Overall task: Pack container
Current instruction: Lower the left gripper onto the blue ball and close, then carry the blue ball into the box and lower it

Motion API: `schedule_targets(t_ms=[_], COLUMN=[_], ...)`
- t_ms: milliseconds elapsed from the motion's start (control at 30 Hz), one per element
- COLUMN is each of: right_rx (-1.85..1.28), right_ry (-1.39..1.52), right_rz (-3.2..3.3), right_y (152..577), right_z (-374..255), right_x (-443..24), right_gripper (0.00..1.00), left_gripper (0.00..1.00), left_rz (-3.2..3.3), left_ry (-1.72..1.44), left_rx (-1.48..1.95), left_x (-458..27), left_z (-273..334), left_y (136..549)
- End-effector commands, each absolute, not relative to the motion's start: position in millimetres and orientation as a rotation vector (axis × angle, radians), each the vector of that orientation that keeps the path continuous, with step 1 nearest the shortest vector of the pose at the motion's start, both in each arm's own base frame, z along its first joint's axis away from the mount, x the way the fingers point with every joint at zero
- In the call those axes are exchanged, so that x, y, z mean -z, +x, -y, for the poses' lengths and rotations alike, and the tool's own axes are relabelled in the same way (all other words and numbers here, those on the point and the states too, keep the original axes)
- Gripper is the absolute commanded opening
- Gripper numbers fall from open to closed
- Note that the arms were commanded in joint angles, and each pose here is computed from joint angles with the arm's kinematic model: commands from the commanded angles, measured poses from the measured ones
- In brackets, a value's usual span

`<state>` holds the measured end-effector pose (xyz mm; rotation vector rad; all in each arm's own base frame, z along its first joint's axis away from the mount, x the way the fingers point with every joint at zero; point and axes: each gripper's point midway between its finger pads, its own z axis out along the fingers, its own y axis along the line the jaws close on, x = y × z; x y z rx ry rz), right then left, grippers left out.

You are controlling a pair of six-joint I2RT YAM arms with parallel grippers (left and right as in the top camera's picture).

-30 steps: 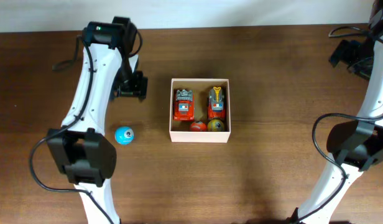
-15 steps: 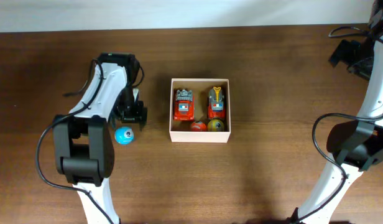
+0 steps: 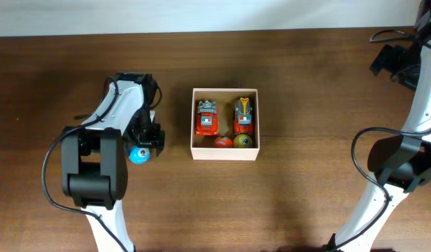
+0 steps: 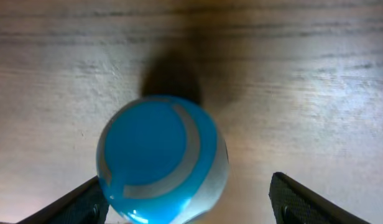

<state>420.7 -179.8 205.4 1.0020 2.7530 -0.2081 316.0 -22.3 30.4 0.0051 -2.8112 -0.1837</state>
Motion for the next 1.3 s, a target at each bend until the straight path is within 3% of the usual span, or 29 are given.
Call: schedule_targets(t_ms=[0,133,400,800,1267], right_rx=[0.206,0.206,0.206,0.206,0.206], right_ry=[0.985,0.985,0.985,0.985,0.985], right_rz=[-2.697,-2.697,-2.697,-2.697,-2.697], right_y=[419,419,419,419,419], right_z=[178,178,178,178,178], right_x=[-228,-228,-228,-228,-228], right_gripper=[0.99,0.99,0.99,0.99,0.99], left_gripper=[0.83,0.81,0.56,0.51,0.50], left_rz=[2.809,2.805,2.804,2.903,3.071], left_ry=[0.027,0.026,0.025,0.038,-0.038], left_rx=[0.158,0.159,0.169,0.098,-0.158], left_x=[-23,-19,-19,-20,-97], left_z=[24,24,22,32,65], left_y=[313,310,310,336,391])
